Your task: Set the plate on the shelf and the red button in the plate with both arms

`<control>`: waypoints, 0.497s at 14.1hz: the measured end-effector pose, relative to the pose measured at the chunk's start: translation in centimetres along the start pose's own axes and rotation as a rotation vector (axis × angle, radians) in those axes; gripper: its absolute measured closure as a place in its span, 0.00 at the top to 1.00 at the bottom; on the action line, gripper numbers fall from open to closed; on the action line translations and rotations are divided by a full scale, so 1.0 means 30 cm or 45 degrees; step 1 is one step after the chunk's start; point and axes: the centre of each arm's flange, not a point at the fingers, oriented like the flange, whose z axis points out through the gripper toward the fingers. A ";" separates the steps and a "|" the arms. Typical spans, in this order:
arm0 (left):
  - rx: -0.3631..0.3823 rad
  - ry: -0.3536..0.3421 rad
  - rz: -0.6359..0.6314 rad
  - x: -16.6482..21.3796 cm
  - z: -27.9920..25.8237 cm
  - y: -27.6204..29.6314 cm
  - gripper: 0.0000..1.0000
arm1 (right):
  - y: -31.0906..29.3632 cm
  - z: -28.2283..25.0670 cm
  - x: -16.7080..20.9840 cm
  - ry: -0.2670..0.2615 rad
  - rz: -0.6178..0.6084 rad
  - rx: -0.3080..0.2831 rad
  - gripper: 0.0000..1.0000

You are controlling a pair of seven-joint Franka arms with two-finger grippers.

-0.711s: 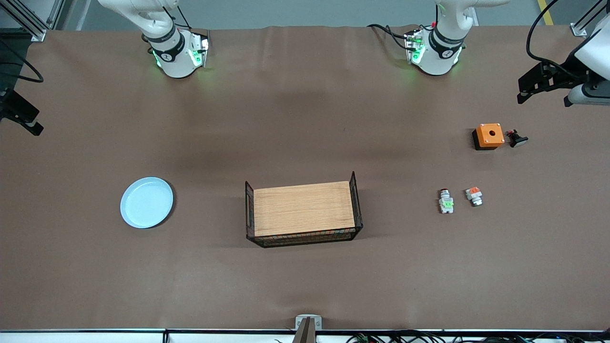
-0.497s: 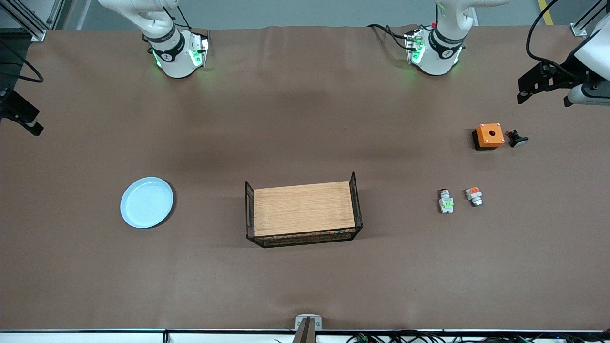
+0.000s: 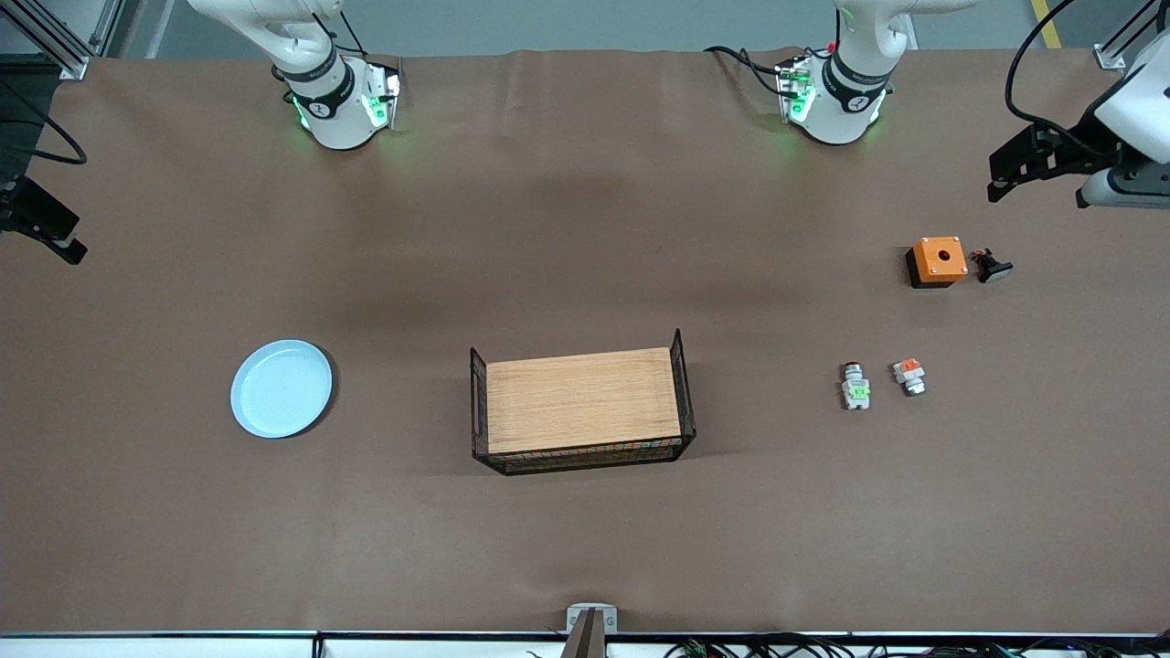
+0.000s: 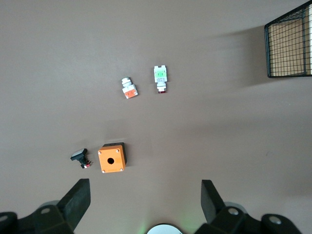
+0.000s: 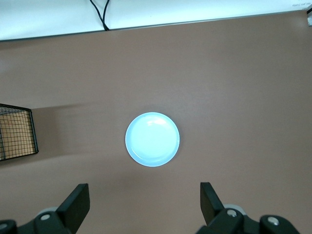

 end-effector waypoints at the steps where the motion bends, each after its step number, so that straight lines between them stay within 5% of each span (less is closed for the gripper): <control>1: -0.002 -0.018 0.001 0.030 0.050 -0.001 1.00 | 0.000 0.026 0.010 -0.017 0.000 -0.001 1.00; 7: -0.015 0.052 0.007 0.215 0.656 -0.001 1.00 | 0.073 0.399 0.101 -0.223 0.047 -0.021 1.00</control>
